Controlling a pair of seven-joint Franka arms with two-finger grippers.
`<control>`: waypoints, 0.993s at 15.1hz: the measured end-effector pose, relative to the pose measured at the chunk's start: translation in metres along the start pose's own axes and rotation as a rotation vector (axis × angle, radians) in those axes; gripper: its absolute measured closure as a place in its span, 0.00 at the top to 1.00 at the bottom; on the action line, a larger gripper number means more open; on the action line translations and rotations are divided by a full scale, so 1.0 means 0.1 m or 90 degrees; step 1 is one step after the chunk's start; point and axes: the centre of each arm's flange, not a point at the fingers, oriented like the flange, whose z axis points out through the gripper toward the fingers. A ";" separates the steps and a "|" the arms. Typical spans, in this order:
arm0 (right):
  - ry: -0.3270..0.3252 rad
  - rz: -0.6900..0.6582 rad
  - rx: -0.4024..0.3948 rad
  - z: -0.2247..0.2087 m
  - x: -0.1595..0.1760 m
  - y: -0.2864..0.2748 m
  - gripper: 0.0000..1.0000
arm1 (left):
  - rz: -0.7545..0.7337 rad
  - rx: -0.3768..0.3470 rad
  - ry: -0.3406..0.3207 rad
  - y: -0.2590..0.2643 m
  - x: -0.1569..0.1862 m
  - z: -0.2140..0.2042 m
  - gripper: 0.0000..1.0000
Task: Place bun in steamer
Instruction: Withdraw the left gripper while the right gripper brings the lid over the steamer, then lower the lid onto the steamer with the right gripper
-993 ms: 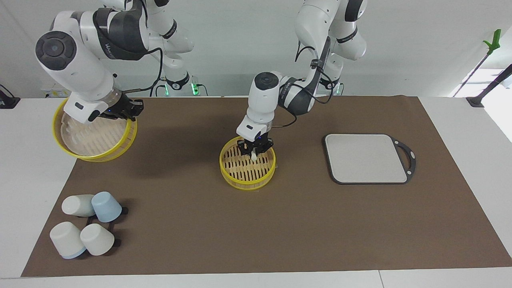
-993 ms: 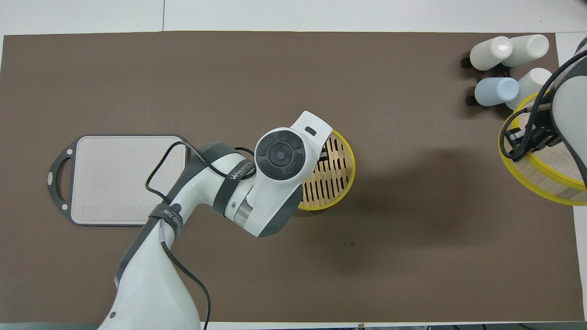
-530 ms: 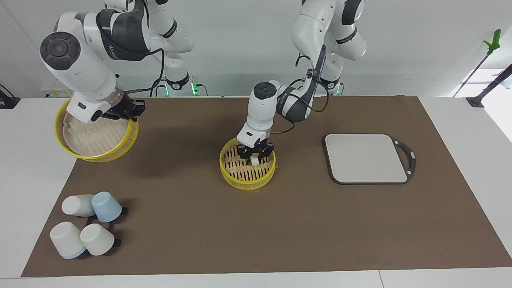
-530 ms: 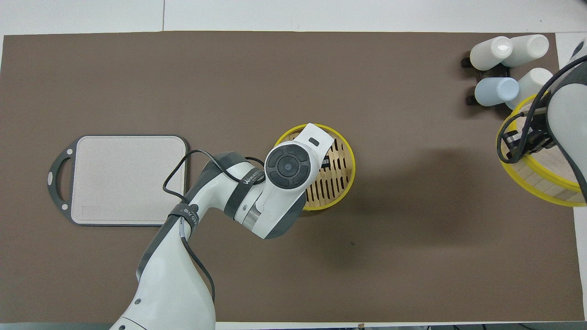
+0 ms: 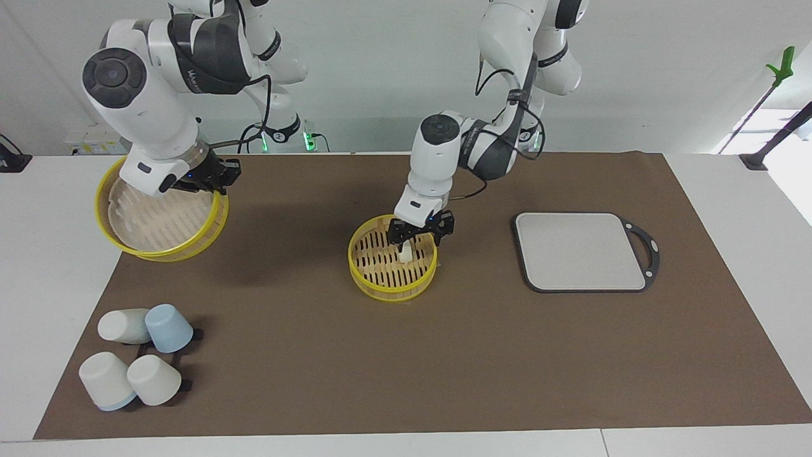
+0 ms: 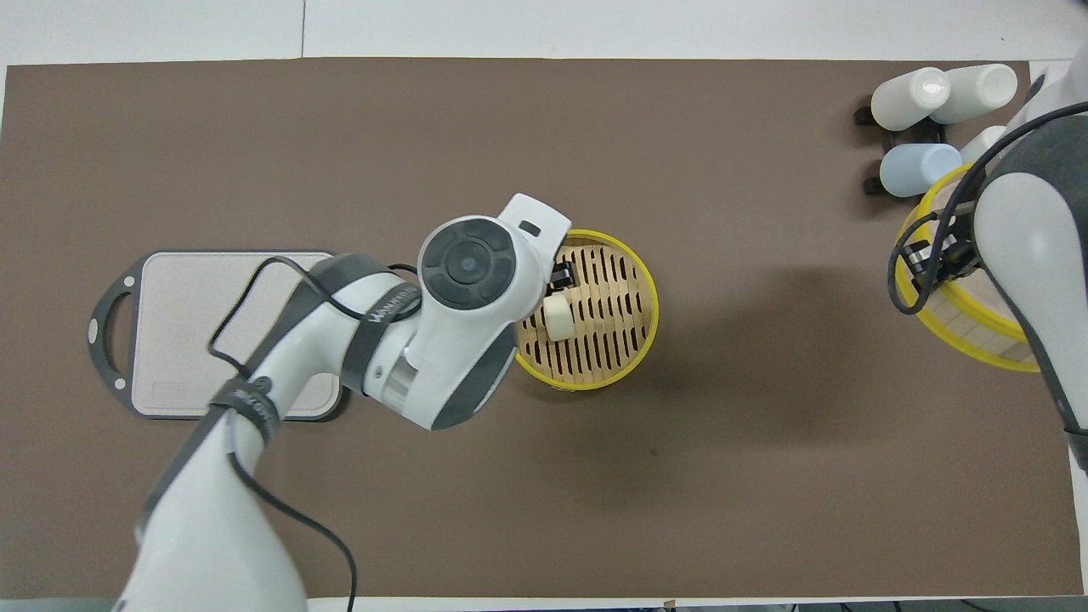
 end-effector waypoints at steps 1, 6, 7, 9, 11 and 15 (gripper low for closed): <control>0.026 -0.001 -0.006 -0.02 0.08 -0.18 0.09 | 0.003 0.007 -0.012 -0.31 0.15 -0.30 1.00; 0.164 0.105 0.057 0.10 0.51 -2.36 0.09 | 0.072 0.026 -0.046 -2.29 0.80 -1.36 1.00; 0.181 0.123 0.077 0.22 0.60 -2.75 0.09 | 0.086 0.036 -0.048 -2.62 0.88 -1.47 1.00; 0.197 0.150 0.096 0.53 0.76 -3.29 0.09 | 0.106 0.056 -0.055 -3.11 0.99 -1.63 1.00; 0.184 0.157 0.092 0.82 0.88 -3.48 0.09 | 0.111 0.074 -0.063 -3.27 1.01 -1.73 1.00; 0.181 0.168 0.094 1.06 0.97 -3.66 0.09 | 0.116 0.085 -0.078 -3.24 0.97 -1.84 1.00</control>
